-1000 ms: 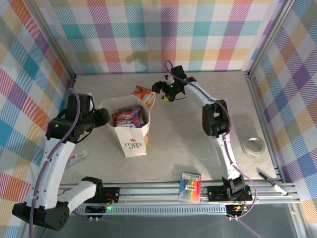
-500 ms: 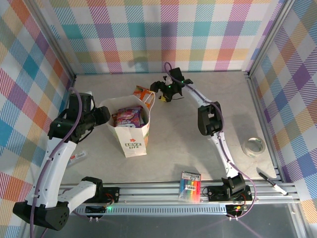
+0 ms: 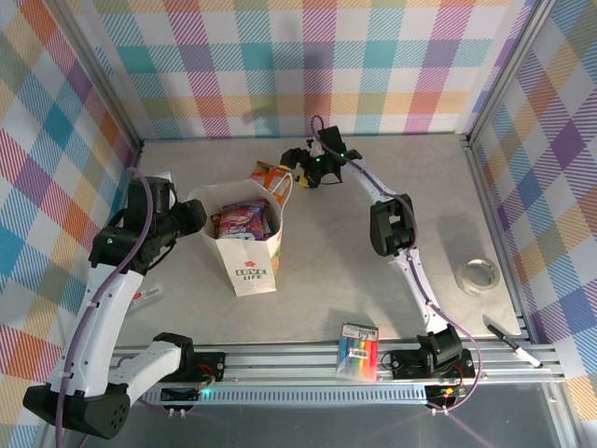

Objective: Place the snacks into the paper bag

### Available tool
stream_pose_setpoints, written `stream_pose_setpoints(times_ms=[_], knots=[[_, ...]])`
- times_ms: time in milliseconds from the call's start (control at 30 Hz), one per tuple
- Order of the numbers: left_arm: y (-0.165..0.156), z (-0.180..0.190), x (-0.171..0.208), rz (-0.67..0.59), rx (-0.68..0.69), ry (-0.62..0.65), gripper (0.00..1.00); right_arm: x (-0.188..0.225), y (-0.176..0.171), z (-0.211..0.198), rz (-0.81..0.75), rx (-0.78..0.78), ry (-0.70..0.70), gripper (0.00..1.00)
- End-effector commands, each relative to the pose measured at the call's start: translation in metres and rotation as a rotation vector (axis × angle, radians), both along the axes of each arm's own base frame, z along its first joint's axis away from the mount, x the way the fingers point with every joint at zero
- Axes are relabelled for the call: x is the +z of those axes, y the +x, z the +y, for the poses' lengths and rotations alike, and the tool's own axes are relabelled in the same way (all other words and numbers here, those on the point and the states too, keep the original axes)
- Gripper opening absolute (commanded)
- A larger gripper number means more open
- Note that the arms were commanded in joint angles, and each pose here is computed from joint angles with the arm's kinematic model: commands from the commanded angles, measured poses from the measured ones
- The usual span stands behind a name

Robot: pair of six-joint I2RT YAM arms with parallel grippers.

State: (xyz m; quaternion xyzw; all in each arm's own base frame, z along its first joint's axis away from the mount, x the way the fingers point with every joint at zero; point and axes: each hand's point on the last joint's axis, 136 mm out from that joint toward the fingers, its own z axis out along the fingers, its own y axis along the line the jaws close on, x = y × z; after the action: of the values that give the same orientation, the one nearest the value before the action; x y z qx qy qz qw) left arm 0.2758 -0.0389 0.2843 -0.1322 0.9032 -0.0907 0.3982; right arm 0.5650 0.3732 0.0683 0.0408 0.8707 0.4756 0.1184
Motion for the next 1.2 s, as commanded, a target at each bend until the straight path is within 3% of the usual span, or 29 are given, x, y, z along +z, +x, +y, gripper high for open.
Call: stream_pose_setpoints(times_ms=[0, 400, 600, 700, 933, 1167], knots=[[-0.001, 0.007, 0.004, -0.027, 0.020, 0.011, 0.50, -0.026, -0.015, 0.024, 0.037, 0.034, -0.001, 0.87], [-0.002, 0.008, 0.001, -0.009, 0.023, 0.016, 0.49, -0.040, -0.048, 0.058, 0.062, 0.070, -0.084, 0.85], [-0.006, 0.009, 0.002, -0.001, 0.024, 0.020, 0.49, -0.061, -0.065, 0.055, 0.121, 0.066, -0.171, 0.80], [-0.010, 0.011, 0.005, -0.003, 0.028, 0.021, 0.49, -0.070, -0.068, 0.049, 0.134, 0.050, -0.226, 0.71], [-0.015, 0.013, 0.010, -0.011, 0.037, 0.022, 0.49, -0.073, -0.072, 0.044, 0.124, 0.045, -0.279, 0.32], [-0.018, 0.015, 0.012, -0.014, 0.049, 0.018, 0.49, -0.056, -0.067, 0.043, 0.080, 0.040, -0.276, 0.14]])
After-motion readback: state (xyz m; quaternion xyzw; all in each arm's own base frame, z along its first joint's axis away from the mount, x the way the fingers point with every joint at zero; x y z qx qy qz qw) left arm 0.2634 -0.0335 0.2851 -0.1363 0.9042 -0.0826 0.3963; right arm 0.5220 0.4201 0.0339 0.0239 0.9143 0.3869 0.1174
